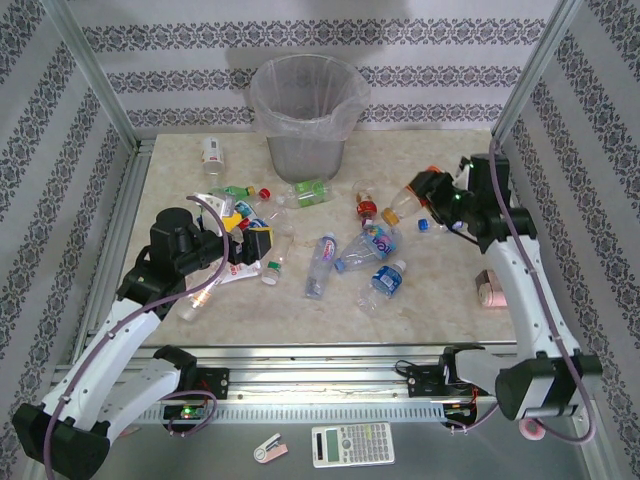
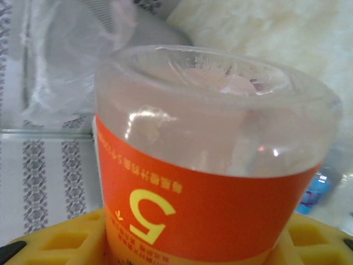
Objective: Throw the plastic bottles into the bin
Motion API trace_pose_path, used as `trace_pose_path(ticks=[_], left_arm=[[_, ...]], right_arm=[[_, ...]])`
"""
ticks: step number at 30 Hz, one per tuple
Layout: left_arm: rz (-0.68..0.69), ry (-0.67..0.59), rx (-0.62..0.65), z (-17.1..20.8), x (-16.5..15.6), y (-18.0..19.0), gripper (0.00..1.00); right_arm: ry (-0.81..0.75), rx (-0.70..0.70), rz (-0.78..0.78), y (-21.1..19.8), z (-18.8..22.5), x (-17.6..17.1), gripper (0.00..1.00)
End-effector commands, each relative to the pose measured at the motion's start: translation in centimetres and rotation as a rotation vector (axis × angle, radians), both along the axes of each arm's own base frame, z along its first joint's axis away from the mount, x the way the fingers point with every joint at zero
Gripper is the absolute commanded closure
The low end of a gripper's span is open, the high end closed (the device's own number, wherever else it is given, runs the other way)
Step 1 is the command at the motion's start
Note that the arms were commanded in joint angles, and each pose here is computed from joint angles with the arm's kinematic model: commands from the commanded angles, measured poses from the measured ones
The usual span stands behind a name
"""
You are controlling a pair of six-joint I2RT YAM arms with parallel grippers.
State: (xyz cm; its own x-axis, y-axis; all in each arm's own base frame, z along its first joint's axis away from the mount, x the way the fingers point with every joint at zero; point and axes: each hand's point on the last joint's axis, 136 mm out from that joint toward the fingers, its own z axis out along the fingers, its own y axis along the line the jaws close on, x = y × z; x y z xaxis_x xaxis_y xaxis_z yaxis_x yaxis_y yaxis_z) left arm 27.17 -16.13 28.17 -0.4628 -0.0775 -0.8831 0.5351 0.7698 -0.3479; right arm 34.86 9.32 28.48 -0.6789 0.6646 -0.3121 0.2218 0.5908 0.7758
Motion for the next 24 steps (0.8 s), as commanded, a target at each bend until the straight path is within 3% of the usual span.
trace_pose_path(ticks=[1,8,15,24], left_arm=[[-0.023,-0.057,-0.036,2.1,-0.1,-0.8,0.01],[0.008,-0.039,-0.018,1.8,-0.3,-0.4,0.01],[0.041,-0.038,-0.010,1.8,-0.7,0.2,0.00],[0.064,-0.047,0.000,2.3,-0.4,0.3,0.00]], right_arm=[[-0.075,0.011,0.067,2.7,3.2,2.4,0.63],[-0.171,0.026,0.163,7.4,8.3,7.4,0.64],[-0.240,0.072,0.181,9.2,12.1,10.9,0.64],[-0.225,0.101,0.218,10.8,11.9,12.4,0.64]])
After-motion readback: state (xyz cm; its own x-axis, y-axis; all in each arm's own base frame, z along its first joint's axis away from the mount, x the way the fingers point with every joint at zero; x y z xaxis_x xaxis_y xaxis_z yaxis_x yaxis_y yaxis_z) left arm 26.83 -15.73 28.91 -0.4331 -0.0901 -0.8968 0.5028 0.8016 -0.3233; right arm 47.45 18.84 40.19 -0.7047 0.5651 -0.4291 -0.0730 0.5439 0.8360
